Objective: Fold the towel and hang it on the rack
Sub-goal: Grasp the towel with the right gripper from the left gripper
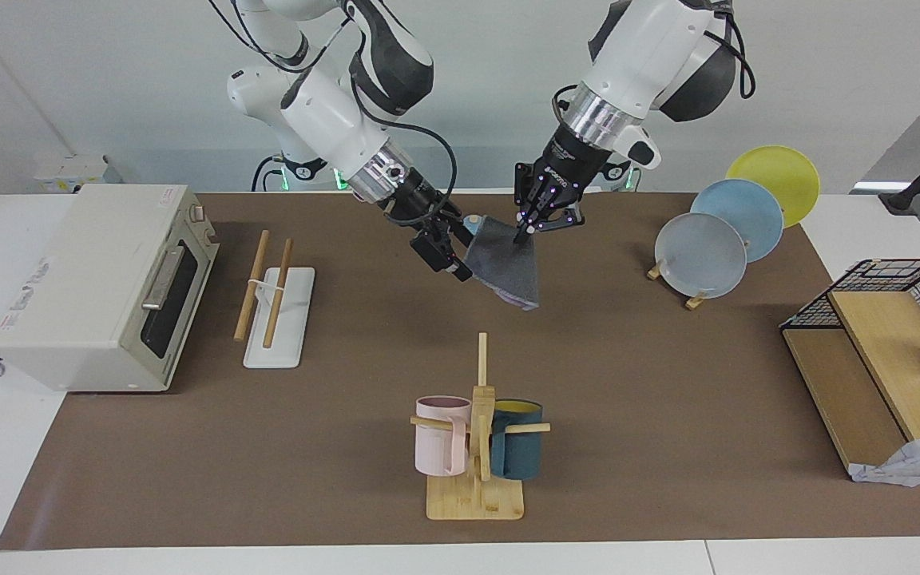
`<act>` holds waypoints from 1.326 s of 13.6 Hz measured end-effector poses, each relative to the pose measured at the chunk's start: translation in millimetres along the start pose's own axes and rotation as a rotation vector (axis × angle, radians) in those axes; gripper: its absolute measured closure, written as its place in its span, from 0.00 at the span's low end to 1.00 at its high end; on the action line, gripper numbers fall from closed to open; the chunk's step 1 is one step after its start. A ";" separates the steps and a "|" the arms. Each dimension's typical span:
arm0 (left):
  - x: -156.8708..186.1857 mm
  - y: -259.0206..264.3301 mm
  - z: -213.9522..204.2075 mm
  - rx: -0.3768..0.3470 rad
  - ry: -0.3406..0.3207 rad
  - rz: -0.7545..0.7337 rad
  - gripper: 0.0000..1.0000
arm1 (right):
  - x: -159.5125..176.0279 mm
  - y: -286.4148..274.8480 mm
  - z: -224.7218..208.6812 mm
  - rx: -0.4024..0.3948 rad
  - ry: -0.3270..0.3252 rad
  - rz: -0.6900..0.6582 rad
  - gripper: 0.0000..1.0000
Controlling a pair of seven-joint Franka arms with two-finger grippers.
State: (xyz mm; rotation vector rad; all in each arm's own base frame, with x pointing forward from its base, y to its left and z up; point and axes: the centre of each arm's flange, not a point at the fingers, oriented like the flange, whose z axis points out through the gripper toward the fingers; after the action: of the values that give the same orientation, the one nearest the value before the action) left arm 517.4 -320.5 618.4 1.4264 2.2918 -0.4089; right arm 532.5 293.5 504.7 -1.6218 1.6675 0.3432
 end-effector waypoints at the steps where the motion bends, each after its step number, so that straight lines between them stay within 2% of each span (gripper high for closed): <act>1: 0.5 -0.4 0.3 0.000 0.001 -0.001 0.98 | -3.5 2.5 4.7 0.005 0.000 -0.006 0.00; 5: 0.9 -0.4 0.6 0.000 0.002 -0.009 0.98 | -15.6 -5.1 16.5 0.018 -0.012 -0.030 0.00; 12: 1.6 -0.6 1.2 -0.002 0.002 -0.040 0.98 | -15.1 -8.3 20.8 0.019 -0.010 -0.111 0.82; 14: 3.6 -1.4 3.2 -0.004 0.004 -0.044 0.98 | -15.3 -8.4 20.7 0.019 -0.010 -0.133 0.98; 18: 3.8 -10.3 7.1 -0.005 0.005 -0.034 0.98 | -15.3 -8.4 20.7 0.019 -0.010 -0.185 0.98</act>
State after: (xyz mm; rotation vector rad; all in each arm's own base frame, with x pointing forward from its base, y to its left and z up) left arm 508.0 -325.2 610.7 1.3891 2.3222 -0.4094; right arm 545.6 317.2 503.8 -1.7412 1.4952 0.2411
